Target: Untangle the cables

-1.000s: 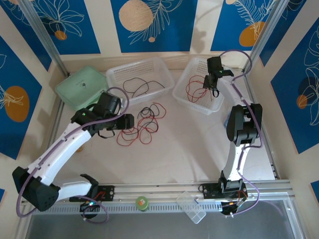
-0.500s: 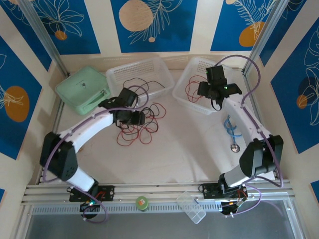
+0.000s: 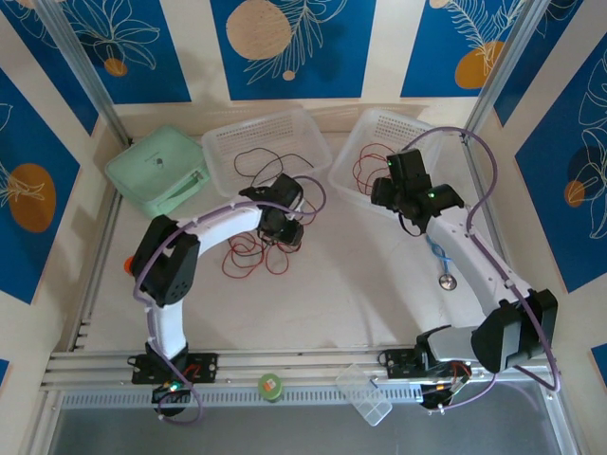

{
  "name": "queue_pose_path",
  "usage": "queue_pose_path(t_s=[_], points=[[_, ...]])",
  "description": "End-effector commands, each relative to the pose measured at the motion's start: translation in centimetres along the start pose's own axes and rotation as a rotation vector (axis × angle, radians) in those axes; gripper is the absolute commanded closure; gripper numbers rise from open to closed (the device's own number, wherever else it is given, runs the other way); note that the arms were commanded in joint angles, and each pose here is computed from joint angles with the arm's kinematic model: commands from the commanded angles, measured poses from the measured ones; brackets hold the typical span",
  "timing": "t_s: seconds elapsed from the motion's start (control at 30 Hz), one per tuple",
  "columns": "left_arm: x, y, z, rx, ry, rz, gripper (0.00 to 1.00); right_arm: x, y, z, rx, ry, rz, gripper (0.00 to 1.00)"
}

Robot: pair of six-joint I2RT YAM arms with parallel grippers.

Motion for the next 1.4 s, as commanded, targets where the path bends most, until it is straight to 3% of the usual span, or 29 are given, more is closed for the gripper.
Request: queue_pose_path(t_s=[0.0, 0.1, 0.47, 0.53, 0.63, 0.7, 0.97, 1.17, 1.37], points=[[0.5, 0.0, -0.4, 0.099, 0.01, -0.056, 0.56, -0.3, -0.6, 0.9, -0.008, -0.017, -0.019, 0.42], [0.5, 0.3, -0.9, 0.191, 0.018, -0.075, 0.56, -0.5, -0.8, 1.0, -0.007, -0.016, -0.023, 0.42], [-0.1, 0.4, -3.2, 0.282, 0.059, -0.121, 0.56, -1.1, -1.0, 0.8, -0.001, 0.008, -0.023, 0.43], [-0.2, 0.3, -3.6, 0.285, 0.062, -0.124, 0.63, -1.1, -1.0, 0.9, 0.002, 0.007, -0.024, 0.43], [-0.2, -0.2, -3.2, 0.292, 0.04, -0.13, 0.9, -1.2, -1.1, 1.1, 0.001, 0.006, -0.024, 0.43], [0.1, -0.9, -1.9, 0.302, 0.005, -0.143, 1.0, -1.3, -1.2, 1.2, 0.0, 0.003, -0.024, 0.43], [2.1, -4.3, 7.1, 0.276, -0.166, -0.186, 1.0, -2.3, -0.9, 1.8, 0.043, 0.032, -0.034, 0.44], [2.3, -6.2, 13.7, 0.166, -0.291, -0.176, 1.0, -5.7, 0.6, 0.5, 0.175, 0.198, -0.092, 0.44], [2.0, -6.6, 17.4, 0.093, -0.388, -0.131, 1.0, -9.7, 3.1, -0.8, 0.347, 0.337, -0.15, 0.42]])
Point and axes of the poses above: each hand's point on the last joint's axis, 136 mm out from that joint toward the fingers, its own z axis back along the fingers, its own y axis along the line the jaws close on, x = y × z, the point moved 10 cm from there along z, back along the fingers, and after that the axes turned 12 degrees about -z, right-handed, at the moved point
